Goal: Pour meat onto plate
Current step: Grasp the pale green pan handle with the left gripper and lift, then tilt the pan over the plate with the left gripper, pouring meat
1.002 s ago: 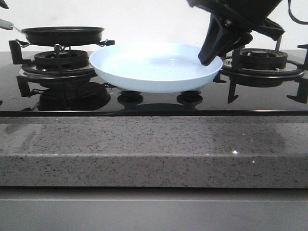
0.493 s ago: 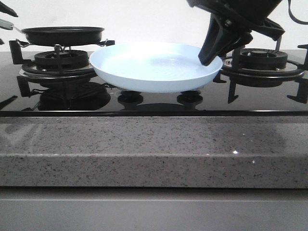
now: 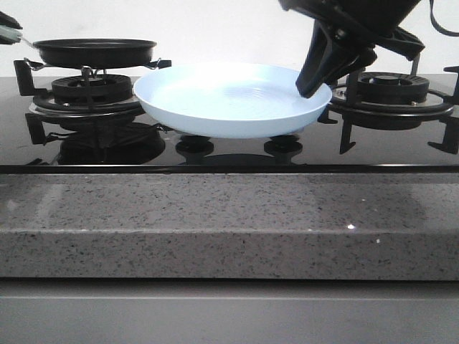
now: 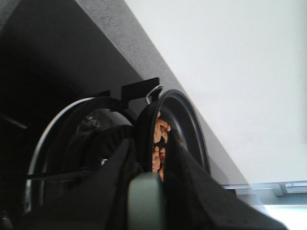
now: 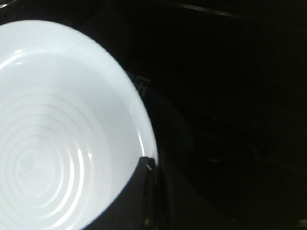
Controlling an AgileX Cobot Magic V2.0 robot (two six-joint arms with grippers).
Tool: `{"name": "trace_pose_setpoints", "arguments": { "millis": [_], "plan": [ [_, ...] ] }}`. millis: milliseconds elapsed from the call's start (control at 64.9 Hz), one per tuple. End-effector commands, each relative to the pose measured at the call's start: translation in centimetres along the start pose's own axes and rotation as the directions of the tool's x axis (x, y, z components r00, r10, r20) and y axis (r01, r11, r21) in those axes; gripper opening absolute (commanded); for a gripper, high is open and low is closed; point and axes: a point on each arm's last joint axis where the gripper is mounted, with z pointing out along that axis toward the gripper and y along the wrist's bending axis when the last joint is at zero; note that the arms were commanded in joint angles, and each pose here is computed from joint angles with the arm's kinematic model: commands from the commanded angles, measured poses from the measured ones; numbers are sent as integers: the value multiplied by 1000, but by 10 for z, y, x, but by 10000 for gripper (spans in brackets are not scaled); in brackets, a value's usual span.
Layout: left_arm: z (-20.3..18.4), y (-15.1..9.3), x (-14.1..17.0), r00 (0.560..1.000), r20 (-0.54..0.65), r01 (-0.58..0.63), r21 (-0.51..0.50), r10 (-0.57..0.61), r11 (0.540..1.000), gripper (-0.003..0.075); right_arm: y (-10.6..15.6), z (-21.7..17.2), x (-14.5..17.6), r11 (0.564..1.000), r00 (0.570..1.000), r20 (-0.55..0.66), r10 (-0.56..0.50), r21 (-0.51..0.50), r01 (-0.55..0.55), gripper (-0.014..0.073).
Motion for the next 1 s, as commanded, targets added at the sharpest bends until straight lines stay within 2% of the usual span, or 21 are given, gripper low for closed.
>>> {"name": "trace_pose_setpoints", "arguments": {
  "millis": [0,154,293,478,632,817,987],
  "plan": [
    [-12,-33,-6,999,35,-41,91,38,995,42,5,-16,-10,1000,997,79,-28,0,28,-113],
    [-18,-47,-6,998,43,-55,164,48,985,-21,5,-16,-10,1000,997,79,-28,0,28,-113],
    [-30,-67,-5,994,68,-99,210,87,973,-20,5,-15,-10,1000,997,78,-28,0,28,-113],
    [-53,-104,7,974,104,-220,257,199,941,-20,5,-15,-10,1000,997,78,-28,-1,28,-113],
    [-71,-135,36,942,134,-334,280,308,900,-20,5,-15,-10,1000,997,78,-28,-1,28,-113],
    [-77,-156,80,902,135,-431,293,409,854,-20,5,-15,-10,1000,997,78,-28,-1,28,-113],
    [-78,-171,113,829,155,-557,301,537,774,-20,5,-15,-10,1000,997,78,-28,-1,28,-113]
  ]
}}
